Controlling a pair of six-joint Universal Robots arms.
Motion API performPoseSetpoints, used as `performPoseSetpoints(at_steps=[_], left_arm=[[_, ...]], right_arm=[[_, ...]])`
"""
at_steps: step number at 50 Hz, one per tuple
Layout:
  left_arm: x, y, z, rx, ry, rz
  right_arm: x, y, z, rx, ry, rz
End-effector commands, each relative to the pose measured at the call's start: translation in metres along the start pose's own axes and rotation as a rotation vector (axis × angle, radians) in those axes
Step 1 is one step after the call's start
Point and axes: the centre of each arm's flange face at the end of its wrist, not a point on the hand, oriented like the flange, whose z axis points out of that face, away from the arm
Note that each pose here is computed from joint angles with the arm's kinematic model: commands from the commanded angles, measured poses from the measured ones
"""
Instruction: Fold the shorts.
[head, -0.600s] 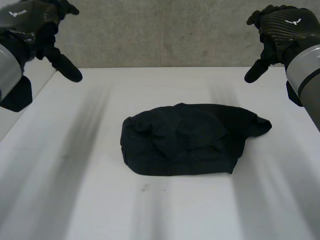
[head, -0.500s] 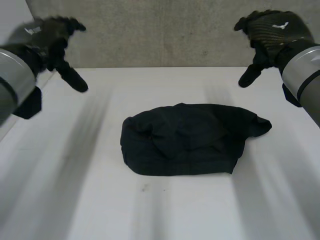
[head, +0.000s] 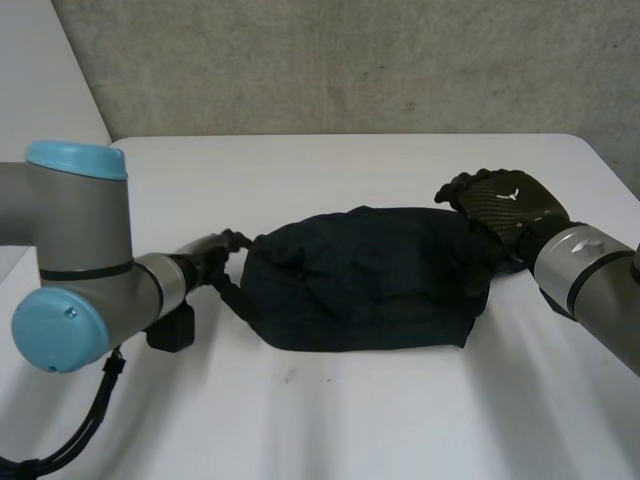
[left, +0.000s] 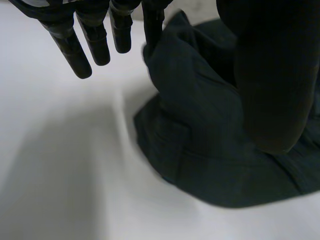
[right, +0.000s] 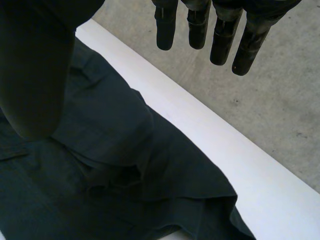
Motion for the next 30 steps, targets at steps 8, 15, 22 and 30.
performPoseSetpoints(at_steps=[8, 15, 22, 30], left_arm=[[0.006, 0.017, 0.042, 0.013, -0.104, 0.050], [-0.009, -0.020, 0.028, 0.180, -0.310, 0.054], [-0.046, -0.130, -0.030, 0.536, -0.401, 0.056], [-0.017, -0.194, -0.082, 0.888, -0.384, 0.233]], right_arm=[[-0.009, 0.013, -0.002, -0.013, -0.017, 0.000], [-0.011, 0.016, -0.002, -0.011, -0.016, -0.003], [-0.011, 0.015, -0.002, -0.006, -0.018, -0.004], [-0.012, 0.019, 0.002, -0.021, -0.021, -0.001]])
